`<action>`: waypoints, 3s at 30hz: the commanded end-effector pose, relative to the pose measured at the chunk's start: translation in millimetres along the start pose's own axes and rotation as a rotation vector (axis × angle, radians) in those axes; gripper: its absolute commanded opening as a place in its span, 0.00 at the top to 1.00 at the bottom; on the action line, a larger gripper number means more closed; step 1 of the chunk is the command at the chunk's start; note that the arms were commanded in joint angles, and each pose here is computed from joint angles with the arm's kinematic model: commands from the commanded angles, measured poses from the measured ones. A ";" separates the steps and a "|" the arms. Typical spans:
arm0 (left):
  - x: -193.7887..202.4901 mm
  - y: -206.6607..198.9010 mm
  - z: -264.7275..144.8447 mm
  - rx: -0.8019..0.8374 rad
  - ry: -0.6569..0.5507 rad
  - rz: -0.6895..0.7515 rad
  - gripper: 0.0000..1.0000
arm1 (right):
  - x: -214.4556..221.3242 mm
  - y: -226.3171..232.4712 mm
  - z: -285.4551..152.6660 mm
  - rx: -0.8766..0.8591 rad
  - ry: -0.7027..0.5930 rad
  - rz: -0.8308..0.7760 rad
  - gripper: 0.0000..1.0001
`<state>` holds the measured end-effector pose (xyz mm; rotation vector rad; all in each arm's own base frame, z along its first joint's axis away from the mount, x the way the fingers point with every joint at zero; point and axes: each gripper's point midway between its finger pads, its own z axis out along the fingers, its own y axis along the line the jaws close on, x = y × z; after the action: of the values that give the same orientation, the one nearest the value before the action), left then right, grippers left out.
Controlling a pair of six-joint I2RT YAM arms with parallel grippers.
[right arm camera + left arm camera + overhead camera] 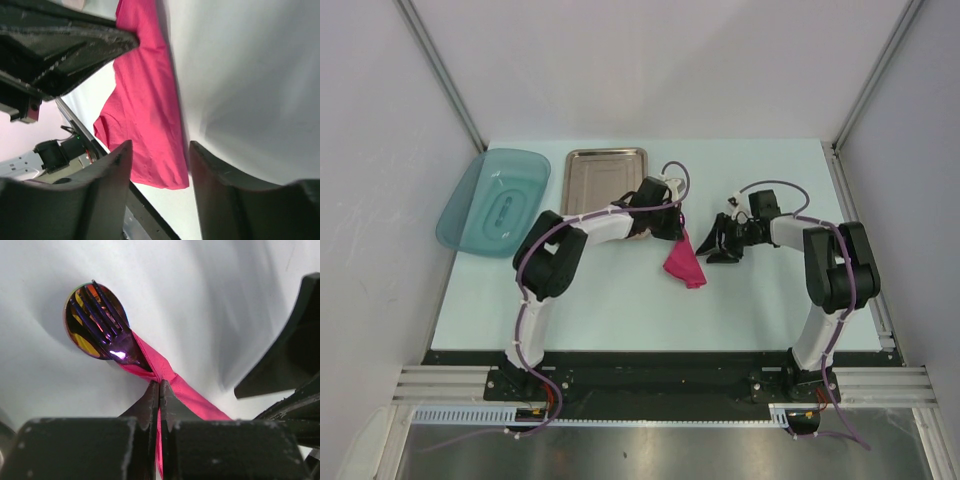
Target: Place the utensils on the paper napkin and roll it up
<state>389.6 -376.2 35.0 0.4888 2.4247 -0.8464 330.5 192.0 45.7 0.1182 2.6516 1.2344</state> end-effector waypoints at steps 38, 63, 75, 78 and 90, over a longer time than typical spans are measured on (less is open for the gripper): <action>-77.2 -142.9 -170.5 0.396 -0.214 0.162 1.00 | -57.7 116.9 -175.3 -0.103 -0.530 -0.902 0.00; -88.2 -215.8 -295.7 0.687 -0.382 0.238 1.00 | 32.7 259.9 -157.0 -0.569 -0.320 -0.956 0.33; -83.0 -220.1 -307.8 0.709 -0.389 0.234 1.00 | 45.9 283.5 -155.5 -0.633 -0.322 -0.981 0.95; -83.7 -221.4 -312.0 0.708 -0.399 0.242 1.00 | 45.1 282.9 -154.1 -0.611 -0.329 -0.967 1.00; -62.2 -163.1 -341.5 0.572 -0.404 0.364 0.17 | 46.0 307.0 -172.1 -0.669 -0.364 -0.893 1.00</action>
<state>268.3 -311.9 365.0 0.6992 1.7509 -1.3922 247.9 269.6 343.0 -0.7870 1.6433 1.4311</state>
